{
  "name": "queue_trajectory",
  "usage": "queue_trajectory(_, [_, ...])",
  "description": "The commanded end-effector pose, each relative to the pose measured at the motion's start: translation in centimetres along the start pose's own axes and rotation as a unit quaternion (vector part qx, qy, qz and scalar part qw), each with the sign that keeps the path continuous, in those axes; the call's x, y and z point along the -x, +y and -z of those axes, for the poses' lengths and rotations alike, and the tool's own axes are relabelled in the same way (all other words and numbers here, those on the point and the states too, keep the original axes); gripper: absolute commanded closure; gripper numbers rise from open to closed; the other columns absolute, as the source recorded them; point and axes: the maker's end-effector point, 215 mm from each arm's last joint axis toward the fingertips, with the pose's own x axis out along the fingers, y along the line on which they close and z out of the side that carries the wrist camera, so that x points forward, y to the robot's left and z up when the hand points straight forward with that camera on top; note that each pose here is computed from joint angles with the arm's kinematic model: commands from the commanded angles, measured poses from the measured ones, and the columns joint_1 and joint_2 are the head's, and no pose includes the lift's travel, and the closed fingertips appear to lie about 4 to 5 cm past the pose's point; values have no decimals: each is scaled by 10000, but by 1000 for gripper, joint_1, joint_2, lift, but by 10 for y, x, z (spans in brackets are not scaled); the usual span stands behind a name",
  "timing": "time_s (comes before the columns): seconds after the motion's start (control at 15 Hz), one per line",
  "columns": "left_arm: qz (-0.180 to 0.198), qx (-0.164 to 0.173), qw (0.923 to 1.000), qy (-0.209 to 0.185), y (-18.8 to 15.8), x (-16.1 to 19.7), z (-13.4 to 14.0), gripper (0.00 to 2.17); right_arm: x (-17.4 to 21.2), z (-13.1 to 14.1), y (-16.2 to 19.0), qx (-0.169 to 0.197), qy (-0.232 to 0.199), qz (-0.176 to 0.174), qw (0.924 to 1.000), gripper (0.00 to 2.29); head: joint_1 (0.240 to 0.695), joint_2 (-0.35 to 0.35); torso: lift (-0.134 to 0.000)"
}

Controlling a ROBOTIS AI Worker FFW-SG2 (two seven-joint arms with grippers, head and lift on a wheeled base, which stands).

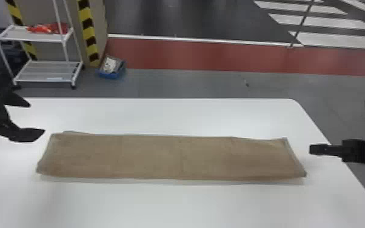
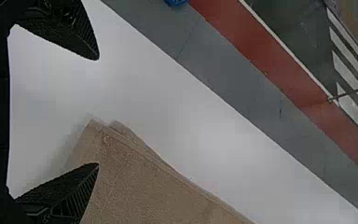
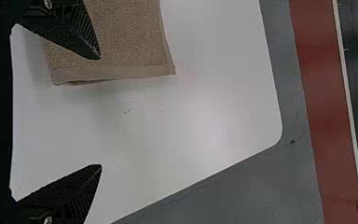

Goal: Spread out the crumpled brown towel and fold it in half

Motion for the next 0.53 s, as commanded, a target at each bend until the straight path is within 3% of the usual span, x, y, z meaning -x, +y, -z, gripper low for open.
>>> queue_trajectory(0.0, [44, 114, 9999, 0, -6, -1, 6, 80, 1, 1, -2, -85, 9, -38, 10000, 53, 695, -125, -125])
queue_trajectory(0.47, [114, -44, 9999, -55, -13, 4, 3, 80, 3, 1, -5, -90, 15, -38, 10000, 53, 695, -135, -125])
